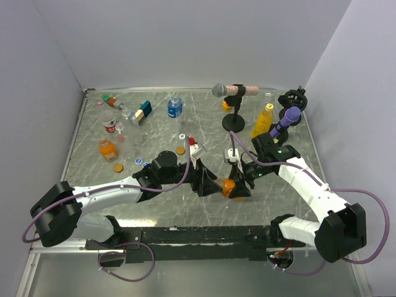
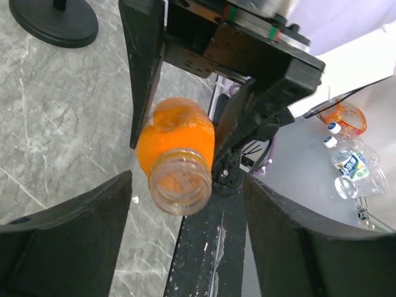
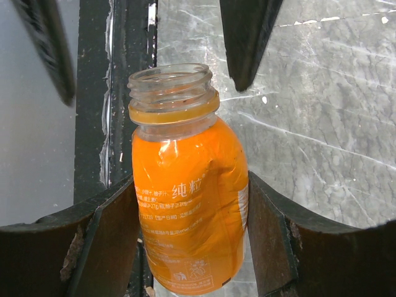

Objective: Unscrew the bottle caps
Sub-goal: Pass from the right arm to the left

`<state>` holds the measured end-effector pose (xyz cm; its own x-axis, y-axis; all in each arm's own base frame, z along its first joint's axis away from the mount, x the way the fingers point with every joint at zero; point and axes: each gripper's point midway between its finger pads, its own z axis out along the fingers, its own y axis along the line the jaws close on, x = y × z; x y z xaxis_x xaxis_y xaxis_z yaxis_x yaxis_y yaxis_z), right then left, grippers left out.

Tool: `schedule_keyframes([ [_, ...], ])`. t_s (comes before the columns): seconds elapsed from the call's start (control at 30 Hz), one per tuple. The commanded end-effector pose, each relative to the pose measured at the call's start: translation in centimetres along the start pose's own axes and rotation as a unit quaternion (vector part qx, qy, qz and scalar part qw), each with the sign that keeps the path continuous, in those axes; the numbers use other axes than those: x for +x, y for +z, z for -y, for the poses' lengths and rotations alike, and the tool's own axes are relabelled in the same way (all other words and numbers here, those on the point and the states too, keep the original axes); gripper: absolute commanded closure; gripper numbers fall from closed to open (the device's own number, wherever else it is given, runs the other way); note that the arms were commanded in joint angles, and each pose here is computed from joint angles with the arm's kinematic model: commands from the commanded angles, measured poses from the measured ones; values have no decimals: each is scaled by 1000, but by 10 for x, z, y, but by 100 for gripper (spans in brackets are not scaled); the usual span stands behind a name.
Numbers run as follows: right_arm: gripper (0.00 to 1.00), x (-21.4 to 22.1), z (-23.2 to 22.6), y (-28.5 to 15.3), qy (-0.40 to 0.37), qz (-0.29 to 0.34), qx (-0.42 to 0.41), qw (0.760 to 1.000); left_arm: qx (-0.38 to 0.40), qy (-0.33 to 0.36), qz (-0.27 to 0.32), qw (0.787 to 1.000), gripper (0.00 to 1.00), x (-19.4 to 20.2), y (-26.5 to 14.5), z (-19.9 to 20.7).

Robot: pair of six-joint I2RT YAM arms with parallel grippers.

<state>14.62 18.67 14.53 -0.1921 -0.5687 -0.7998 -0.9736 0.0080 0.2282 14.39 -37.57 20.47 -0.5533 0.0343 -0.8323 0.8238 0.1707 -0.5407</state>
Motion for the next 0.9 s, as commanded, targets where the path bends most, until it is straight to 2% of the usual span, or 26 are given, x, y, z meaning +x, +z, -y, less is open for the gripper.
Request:
schedule_keyframes([
  [0.0,92,-9,4,-2,-21,15,4,1000,2,19,13,1000,28,-17,10,5],
  [0.17,91,-9,4,-2,-21,15,4,1000,-6,15,-5,1000,40,-11,14,1],
  [0.4,91,-9,4,-2,-21,15,5,1000,-8,16,-13,1000,41,-9,13,1],
  [0.53,91,-9,4,-2,-19,14,7,1000,2,16,-15,1000,54,-10,14,5],
  [0.67,89,-10,4,-2,-20,16,8,1000,10,14,-24,1000,73,-7,16,7],
  [0.73,87,-9,4,-2,-19,15,8,1000,10,13,-24,1000,77,-7,16,7],
  [0.8,79,-10,5,-3,-17,15,11,1000,6,14,-24,1000,80,-8,14,6],
  [0.87,63,-11,7,-3,-6,15,17,1000,-4,18,-22,1000,81,-9,11,5],
])
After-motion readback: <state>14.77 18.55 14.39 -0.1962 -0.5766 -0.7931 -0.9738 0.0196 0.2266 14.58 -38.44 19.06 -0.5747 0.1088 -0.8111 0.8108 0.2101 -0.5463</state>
